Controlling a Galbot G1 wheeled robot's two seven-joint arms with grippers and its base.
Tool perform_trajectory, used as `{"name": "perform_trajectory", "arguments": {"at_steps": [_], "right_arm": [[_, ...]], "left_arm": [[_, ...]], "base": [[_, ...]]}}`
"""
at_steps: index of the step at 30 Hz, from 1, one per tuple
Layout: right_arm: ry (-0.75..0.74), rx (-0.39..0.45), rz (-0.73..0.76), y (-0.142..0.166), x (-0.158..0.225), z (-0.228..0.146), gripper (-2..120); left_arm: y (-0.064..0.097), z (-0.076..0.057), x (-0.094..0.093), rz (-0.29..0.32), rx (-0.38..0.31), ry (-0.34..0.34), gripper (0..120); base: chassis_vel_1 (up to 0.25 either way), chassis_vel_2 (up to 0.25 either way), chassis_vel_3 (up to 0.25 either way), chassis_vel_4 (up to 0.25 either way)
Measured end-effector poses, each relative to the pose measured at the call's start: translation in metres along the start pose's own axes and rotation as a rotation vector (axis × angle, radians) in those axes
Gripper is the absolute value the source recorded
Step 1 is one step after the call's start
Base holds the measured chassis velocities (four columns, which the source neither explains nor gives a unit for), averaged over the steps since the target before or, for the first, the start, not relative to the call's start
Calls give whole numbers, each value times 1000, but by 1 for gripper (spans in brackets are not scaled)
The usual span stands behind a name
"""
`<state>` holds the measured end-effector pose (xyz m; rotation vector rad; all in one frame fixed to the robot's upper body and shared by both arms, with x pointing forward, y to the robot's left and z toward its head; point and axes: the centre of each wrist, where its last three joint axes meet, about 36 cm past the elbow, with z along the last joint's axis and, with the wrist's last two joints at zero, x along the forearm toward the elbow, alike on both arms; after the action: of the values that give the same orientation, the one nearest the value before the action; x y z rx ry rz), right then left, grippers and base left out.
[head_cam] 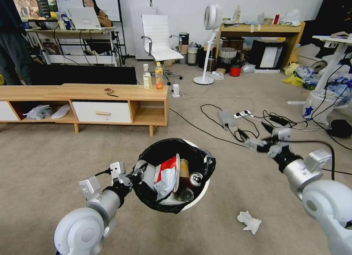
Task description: Pick up the trash bin and place the garbage on the floor into it.
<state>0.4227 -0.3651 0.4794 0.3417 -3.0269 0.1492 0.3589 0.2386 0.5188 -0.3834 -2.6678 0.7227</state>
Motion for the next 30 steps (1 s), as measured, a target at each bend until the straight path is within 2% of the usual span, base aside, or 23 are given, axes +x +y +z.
{"name": "perform_trajectory", "arguments": {"at_steps": [3, 4, 6, 9, 12, 20, 30], "right_arm": [[95, 8, 9, -3, -3, 43, 100], [95, 8, 9, -3, -3, 43, 100], [192, 1, 8, 2, 1, 82, 100], [221, 1, 6, 3, 3, 93, 100], [339, -13, -6, 8, 16, 132, 100], [480, -40, -4, 6, 32, 179, 100], [566, -79, 33, -1, 37, 218, 100]], "left_arm": [[1, -1, 2, -1, -1, -2, 6], [1, -1, 2, -1, -1, -2, 6], [2, -2, 2, -5, -2, -3, 6], [2, -2, 2, -5, -3, -3, 6], [3, -2, 1, -5, 1, -3, 6], [3, 0, -1, -5, 5, 3, 6], [1, 2, 3, -3, 3, 5, 6]], "base": [[0, 0, 0, 0], [0, 0, 0, 0], [0, 0, 0, 0], [0, 0, 0, 0], [0, 0, 0, 0], [0, 0, 0, 0], [0, 0, 0, 0]]}}
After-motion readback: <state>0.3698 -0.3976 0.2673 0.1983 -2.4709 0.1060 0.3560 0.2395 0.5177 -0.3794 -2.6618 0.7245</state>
